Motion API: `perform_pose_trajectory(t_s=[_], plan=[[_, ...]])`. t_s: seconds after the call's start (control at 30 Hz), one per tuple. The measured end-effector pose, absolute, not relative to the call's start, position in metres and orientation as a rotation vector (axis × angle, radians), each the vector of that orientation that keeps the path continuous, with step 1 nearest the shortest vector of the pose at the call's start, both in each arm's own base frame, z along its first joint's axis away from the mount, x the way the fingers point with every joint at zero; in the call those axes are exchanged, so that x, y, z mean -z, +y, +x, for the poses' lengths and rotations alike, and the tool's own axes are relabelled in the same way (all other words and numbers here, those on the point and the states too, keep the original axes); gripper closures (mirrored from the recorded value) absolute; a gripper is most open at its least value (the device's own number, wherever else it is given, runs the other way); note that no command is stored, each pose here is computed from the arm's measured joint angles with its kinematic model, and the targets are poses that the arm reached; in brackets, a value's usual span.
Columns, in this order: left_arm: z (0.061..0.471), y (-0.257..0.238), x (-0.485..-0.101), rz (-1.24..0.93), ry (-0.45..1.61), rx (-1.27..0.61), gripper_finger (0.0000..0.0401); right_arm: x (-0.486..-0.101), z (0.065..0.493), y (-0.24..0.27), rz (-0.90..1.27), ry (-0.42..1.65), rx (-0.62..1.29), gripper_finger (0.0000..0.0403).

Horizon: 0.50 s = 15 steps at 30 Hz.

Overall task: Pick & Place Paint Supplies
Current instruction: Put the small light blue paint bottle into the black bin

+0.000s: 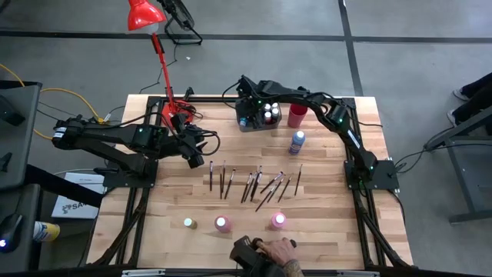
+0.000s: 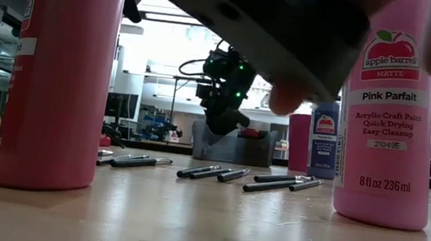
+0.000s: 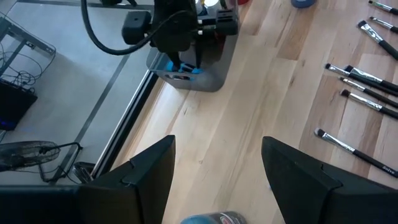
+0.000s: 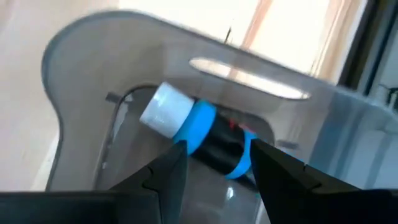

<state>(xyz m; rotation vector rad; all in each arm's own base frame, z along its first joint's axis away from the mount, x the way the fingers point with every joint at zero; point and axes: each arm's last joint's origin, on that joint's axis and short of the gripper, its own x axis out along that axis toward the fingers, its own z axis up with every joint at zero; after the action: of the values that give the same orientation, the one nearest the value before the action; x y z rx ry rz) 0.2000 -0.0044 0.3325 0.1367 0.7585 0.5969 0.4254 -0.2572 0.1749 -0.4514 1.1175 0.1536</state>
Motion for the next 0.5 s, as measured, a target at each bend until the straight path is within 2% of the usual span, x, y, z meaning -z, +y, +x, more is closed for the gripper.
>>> perform_pose_trajectory(t_s=[0.33, 0.5], plan=[[0.200, -0.004, -0.332, 0.138, 0.762, -0.596, 0.0169, -0.167, 0.407, -0.264, -0.283, 1.228, -0.163, 0.0234], [0.200, -0.004, -0.332, 0.138, 0.763, -0.596, 0.0169, -0.167, 0.404, -0.262, -0.302, 1.292, -0.131, 0.0234]])
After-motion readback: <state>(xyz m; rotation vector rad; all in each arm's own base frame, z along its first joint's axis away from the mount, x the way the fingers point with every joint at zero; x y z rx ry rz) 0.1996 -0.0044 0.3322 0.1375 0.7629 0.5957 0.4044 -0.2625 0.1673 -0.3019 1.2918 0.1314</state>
